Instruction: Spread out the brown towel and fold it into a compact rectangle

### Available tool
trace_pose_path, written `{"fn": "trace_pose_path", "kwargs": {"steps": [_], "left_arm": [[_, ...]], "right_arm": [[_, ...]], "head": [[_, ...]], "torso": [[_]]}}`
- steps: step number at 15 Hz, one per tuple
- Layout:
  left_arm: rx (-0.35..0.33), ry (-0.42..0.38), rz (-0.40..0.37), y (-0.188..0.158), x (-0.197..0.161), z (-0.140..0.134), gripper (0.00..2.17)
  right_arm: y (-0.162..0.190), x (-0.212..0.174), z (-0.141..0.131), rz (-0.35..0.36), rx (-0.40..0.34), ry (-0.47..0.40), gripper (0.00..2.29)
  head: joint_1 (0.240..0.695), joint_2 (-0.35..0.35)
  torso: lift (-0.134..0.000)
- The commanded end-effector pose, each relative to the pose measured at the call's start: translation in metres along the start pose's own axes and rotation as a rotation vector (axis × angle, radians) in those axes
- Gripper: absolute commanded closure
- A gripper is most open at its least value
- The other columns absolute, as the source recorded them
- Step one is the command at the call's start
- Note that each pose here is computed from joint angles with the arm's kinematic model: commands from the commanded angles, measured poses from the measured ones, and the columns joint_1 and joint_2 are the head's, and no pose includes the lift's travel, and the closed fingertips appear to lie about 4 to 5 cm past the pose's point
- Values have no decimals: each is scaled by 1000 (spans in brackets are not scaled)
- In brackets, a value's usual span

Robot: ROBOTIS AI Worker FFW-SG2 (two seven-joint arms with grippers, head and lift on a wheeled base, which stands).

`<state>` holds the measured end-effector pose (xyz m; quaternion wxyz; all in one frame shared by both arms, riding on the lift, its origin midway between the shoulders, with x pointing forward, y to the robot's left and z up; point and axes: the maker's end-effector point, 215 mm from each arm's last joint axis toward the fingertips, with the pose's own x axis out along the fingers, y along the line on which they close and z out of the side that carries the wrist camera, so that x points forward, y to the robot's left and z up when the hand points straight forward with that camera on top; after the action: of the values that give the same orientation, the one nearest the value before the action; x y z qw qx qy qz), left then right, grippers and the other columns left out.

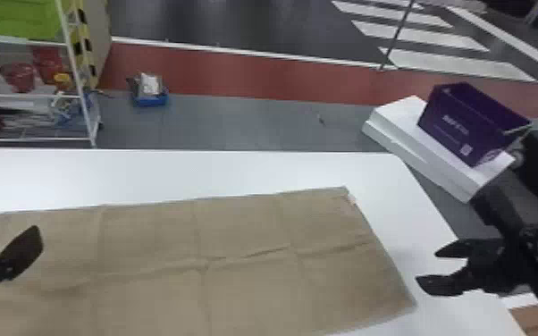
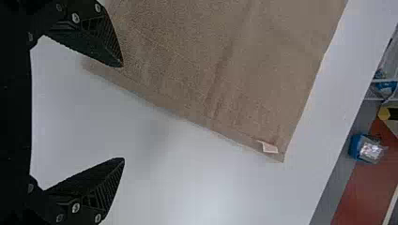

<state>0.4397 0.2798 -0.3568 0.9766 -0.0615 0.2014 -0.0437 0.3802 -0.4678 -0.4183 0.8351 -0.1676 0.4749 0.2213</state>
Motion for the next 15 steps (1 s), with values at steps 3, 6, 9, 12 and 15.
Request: {"fn": "trace_pose_path", "kwargs": {"steps": [3, 6, 9, 12, 15], "left_arm": [[-3, 2, 5, 3, -1, -2, 33], [-4, -1, 3, 4, -1, -2, 36], [-5, -2, 4, 6, 1, -4, 36], [-5, -1, 2, 6, 1, -5, 36], [-5, -1, 9, 10, 0, -4, 36]], "right_arm": [[16, 19, -3, 30, -12, 37, 188], [21, 23, -4, 35, -11, 52, 225], [25, 29, -9, 35, -27, 77, 309], [30, 33, -9, 42, -43, 83, 505], [34, 37, -11, 46, -52, 94, 508]], "head": [[695, -251], [695, -231], [695, -225], [695, -221], [695, -214]], "torso": [[-124], [-124], [-124], [-124], [-124]]}}
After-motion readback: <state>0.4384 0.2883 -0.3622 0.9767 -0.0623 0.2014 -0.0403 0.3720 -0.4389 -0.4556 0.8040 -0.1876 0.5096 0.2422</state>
